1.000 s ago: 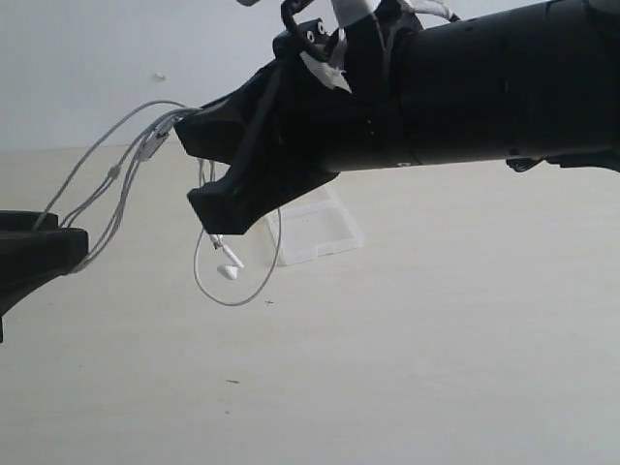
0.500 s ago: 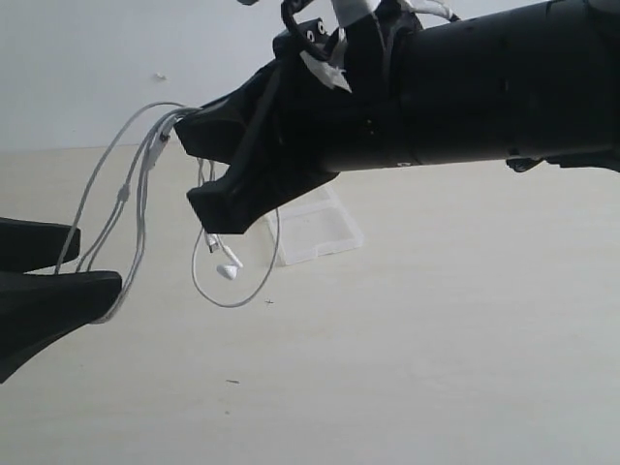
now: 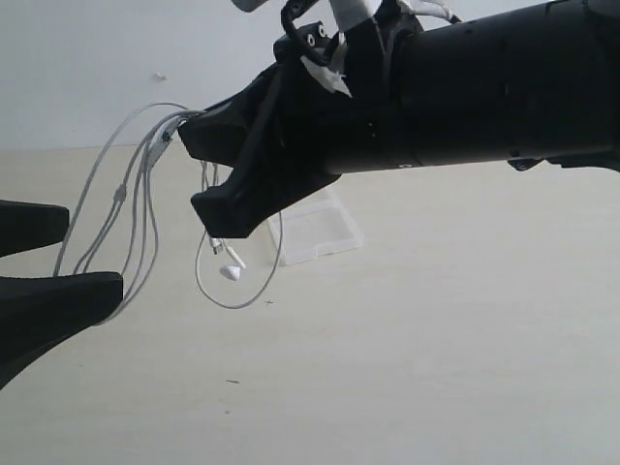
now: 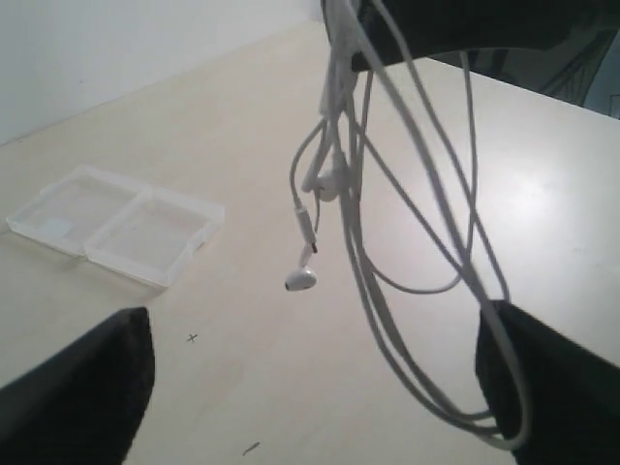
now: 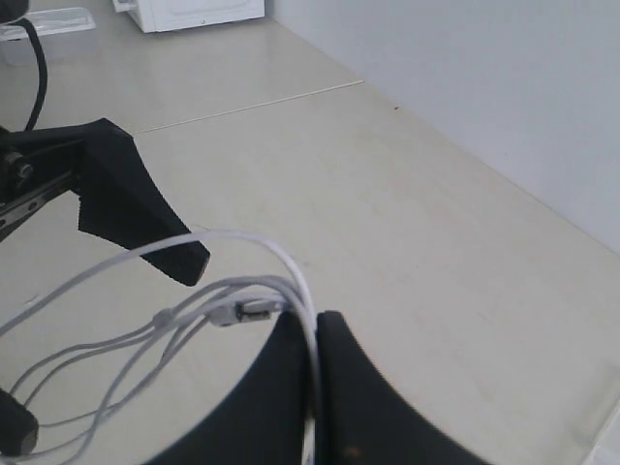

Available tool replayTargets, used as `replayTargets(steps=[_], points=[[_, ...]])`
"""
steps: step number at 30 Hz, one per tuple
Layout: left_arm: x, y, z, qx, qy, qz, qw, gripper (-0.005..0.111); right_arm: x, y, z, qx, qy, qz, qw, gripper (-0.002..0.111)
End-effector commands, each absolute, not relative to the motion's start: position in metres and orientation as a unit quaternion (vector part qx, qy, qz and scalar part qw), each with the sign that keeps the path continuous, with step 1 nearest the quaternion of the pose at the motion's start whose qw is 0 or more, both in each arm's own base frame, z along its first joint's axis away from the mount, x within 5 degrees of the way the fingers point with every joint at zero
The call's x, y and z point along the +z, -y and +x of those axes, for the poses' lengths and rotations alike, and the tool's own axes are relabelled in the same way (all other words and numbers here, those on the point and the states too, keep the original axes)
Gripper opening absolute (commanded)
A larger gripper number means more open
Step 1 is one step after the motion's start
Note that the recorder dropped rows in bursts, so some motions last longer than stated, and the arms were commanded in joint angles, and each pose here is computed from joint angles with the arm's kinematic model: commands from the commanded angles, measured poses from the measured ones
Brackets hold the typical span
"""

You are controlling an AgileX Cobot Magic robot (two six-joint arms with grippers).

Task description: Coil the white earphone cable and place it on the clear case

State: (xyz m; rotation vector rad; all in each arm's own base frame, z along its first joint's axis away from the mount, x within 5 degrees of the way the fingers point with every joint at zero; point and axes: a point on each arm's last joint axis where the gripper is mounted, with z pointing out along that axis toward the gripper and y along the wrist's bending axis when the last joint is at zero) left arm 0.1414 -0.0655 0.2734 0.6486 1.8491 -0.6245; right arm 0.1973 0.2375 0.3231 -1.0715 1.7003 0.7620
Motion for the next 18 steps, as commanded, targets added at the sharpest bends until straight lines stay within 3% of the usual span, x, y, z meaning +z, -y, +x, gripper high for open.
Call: replayTargets(steps=[1,12,18], points=[[0.277,0.067,0.139,-0.273,-0.767,0.268,0.516,0.09,0.325,-0.236,0.197,0.31,-0.695,-0.438,0.479,0.0],[0.287,0.073,0.137,-0.355,-0.742,0.222,0.524,0.099,0.313,-0.242,0.201,0.309,-0.704,-0.442,0.462,0.0],[0.287,0.072,0.138,-0.35,-0.745,0.219,0.524,0.099,0.311,-0.242,0.203,0.299,-0.705,-0.445,0.465,0.0]])
